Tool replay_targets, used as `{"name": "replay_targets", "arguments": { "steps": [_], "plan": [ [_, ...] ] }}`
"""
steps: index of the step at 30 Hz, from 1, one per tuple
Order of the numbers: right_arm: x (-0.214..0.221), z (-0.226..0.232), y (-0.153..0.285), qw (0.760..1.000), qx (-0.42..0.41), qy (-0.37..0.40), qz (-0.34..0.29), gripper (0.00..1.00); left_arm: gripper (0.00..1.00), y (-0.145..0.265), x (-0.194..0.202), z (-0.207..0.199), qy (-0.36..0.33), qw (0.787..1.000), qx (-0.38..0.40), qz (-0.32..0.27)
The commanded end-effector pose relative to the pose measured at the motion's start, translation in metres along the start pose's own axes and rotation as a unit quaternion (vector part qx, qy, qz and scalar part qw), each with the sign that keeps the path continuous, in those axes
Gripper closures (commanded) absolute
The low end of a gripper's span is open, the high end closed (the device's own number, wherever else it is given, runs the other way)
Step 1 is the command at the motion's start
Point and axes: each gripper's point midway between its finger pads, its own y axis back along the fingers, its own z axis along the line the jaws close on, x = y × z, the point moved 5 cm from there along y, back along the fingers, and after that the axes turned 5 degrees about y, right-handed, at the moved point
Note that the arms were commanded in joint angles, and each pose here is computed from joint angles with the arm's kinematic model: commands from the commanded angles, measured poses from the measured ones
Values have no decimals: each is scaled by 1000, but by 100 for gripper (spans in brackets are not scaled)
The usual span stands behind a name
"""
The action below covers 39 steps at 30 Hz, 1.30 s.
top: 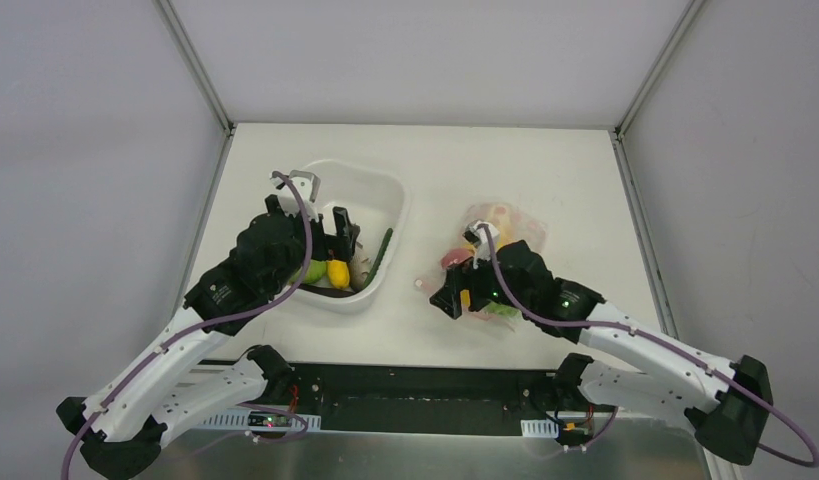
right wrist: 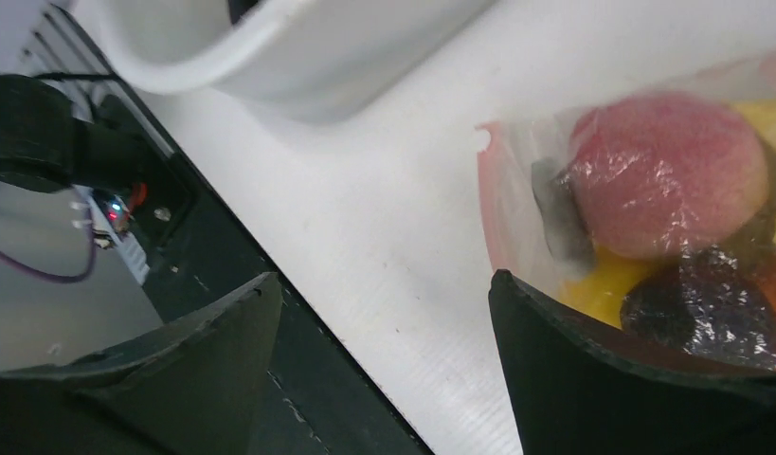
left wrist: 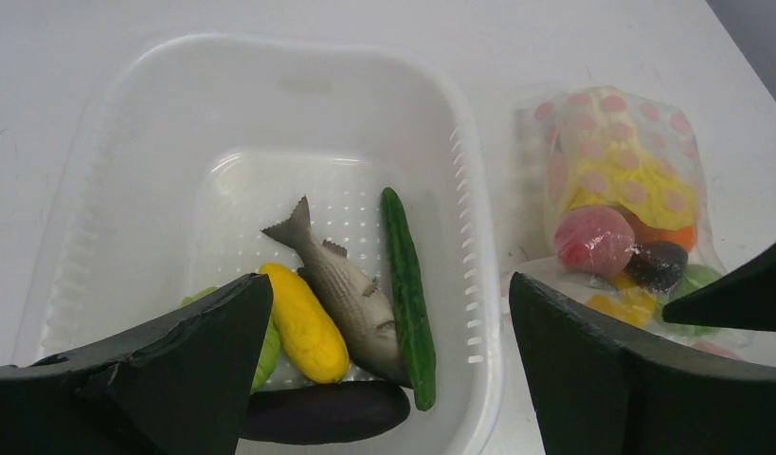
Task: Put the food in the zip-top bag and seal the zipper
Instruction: Adjust the zipper food storage bag at the center of the board, then reset both arms
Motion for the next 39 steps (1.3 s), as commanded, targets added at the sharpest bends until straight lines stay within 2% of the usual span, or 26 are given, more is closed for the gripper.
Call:
{"name": "replay_targets", "arguments": {
  "steps": [1, 9, 13, 15, 20, 24, 26, 30, 34, 39],
  "plan": [
    [-20, 11, 18, 996, -38, -6, -86, 17, 1, 0, -2, 6, 11, 1000, -19, -9],
    [-24, -8, 33, 986, 31, -43, -155, 18, 1, -11, 4, -8, 2, 999, 7, 31],
    [-38, -27, 44, 972, 106, -56, -204, 16, 1, -16, 4, -7, -1, 999, -12, 47],
    [-49, -42, 54, 954, 169, -69, -239, 14, 1, -16, 3, -3, -2, 999, -24, 42],
    [-70, -75, 89, 891, 315, -98, -312, 1, 1, -9, -1, 17, -1, 997, -78, 26],
    [-78, -74, 99, 905, 297, -70, -298, 0, 1, -3, -2, 49, 59, 988, -136, 31],
    [-82, -84, 103, 895, 319, -81, -302, 0, 1, 5, -5, 60, 87, 983, -158, 28],
    [-85, -112, 108, 885, 350, -129, -281, 0, 1, 16, -9, 74, 127, 970, -207, -15],
    [-83, -127, 102, 892, 317, -189, -262, 0, 1, 24, -8, 85, 140, 958, -248, -35],
    [-75, -129, 95, 892, 298, -219, -261, 0, 1, 27, -6, 89, 148, 951, -267, -40]
  ]
}}
